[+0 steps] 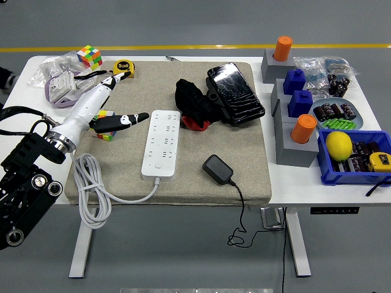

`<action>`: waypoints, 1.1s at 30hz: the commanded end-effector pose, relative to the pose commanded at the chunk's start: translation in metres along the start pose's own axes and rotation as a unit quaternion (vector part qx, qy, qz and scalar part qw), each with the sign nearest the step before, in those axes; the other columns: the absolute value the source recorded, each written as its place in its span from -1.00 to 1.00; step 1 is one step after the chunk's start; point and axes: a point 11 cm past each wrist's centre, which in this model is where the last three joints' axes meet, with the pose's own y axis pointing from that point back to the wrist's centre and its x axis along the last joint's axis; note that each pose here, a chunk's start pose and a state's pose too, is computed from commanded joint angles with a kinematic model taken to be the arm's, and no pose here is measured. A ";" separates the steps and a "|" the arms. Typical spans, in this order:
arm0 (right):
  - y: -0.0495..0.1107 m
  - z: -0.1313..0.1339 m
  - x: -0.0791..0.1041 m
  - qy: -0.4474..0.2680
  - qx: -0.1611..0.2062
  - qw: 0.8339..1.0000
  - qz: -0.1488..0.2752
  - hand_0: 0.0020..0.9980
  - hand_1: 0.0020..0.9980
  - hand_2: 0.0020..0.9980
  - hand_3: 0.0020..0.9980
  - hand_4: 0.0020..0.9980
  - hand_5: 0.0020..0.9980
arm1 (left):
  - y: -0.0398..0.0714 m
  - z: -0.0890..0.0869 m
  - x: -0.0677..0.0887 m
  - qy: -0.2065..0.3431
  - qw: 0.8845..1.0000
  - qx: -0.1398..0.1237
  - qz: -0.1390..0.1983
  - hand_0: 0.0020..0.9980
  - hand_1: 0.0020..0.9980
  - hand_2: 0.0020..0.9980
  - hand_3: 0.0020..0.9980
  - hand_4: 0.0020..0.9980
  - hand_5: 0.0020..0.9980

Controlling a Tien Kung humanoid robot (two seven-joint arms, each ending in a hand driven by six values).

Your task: Pull the plug out and thorw away

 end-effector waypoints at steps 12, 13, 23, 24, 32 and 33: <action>0.000 -0.005 0.000 0.006 0.002 1.000 -0.001 0.26 0.33 0.38 0.27 0.99 0.13 | -0.001 0.004 -0.006 0.007 1.000 -0.005 -0.012 0.83 0.96 0.99 1.00 1.00 0.41; 0.000 -0.006 0.000 0.006 0.003 1.000 0.000 0.26 0.33 0.38 0.27 0.99 0.13 | -0.001 0.005 -0.006 0.007 1.000 -0.006 -0.012 0.83 0.96 0.99 1.00 1.00 0.41; 0.000 -0.007 -0.001 0.015 0.002 1.000 -0.002 0.26 0.33 0.38 0.27 0.99 0.13 | 0.000 0.006 -0.014 0.011 1.000 -0.007 -0.020 0.82 0.94 0.97 1.00 1.00 0.41; 0.000 -0.006 -0.001 0.015 0.001 1.000 -0.002 0.26 0.33 0.38 0.27 0.99 0.13 | 0.000 0.006 -0.015 0.013 1.000 -0.007 -0.022 0.69 0.90 0.95 1.00 1.00 0.41; -0.001 -0.005 -0.003 0.015 0.000 1.000 -0.003 0.26 0.33 0.38 0.27 0.99 0.13 | 0.000 0.007 -0.014 0.013 1.000 -0.008 -0.020 0.62 0.87 0.93 1.00 1.00 0.41; -0.001 -0.006 -0.003 0.016 0.001 1.000 -0.004 0.26 0.33 0.38 0.27 0.99 0.13 | 0.000 0.007 -0.014 0.012 1.000 -0.008 -0.020 0.62 0.87 0.93 1.00 1.00 0.41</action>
